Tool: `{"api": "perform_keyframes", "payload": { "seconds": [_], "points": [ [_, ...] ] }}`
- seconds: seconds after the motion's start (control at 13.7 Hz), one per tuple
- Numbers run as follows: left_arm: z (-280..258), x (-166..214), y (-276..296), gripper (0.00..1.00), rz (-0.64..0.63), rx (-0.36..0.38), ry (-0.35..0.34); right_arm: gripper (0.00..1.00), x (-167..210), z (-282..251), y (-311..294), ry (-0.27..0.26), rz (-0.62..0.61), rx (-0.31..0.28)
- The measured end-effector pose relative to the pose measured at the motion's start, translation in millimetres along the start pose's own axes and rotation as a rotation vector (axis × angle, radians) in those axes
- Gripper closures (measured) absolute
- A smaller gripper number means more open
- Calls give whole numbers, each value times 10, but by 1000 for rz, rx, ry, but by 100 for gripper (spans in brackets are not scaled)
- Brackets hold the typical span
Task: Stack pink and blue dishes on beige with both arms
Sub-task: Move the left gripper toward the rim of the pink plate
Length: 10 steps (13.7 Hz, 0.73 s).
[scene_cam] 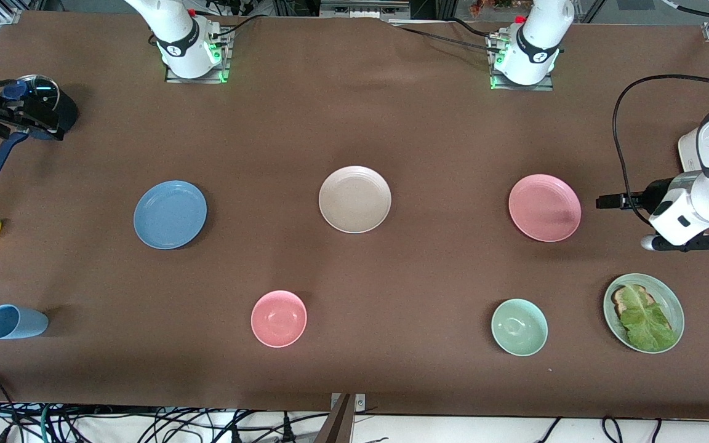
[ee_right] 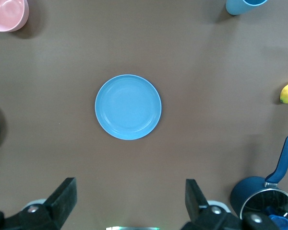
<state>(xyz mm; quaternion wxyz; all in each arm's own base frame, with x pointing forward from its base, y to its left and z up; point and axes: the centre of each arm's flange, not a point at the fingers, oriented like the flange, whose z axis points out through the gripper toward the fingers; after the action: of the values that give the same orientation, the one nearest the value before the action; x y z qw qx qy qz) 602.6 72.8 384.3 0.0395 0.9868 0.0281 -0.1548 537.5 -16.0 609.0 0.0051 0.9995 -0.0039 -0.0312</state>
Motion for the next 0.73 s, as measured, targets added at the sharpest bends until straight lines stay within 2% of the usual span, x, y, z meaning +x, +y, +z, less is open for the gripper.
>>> {"api": "perform_keyframes", "payload": {
  "seconds": [0.29, 0.51, 0.73],
  "points": [
    [356, -121, -46, 0, 32, -32, 80, 0, 2, 3, 0, -1, 0, 0],
    [654, -369, -314, 0, 65, -131, 140, 0, 2, 3, 0, -1, 0, 0],
    [962, -501, -571, 0, 99, -179, 188, 0, 2, 4, 0, -1, 1, 0]
  ]
}}
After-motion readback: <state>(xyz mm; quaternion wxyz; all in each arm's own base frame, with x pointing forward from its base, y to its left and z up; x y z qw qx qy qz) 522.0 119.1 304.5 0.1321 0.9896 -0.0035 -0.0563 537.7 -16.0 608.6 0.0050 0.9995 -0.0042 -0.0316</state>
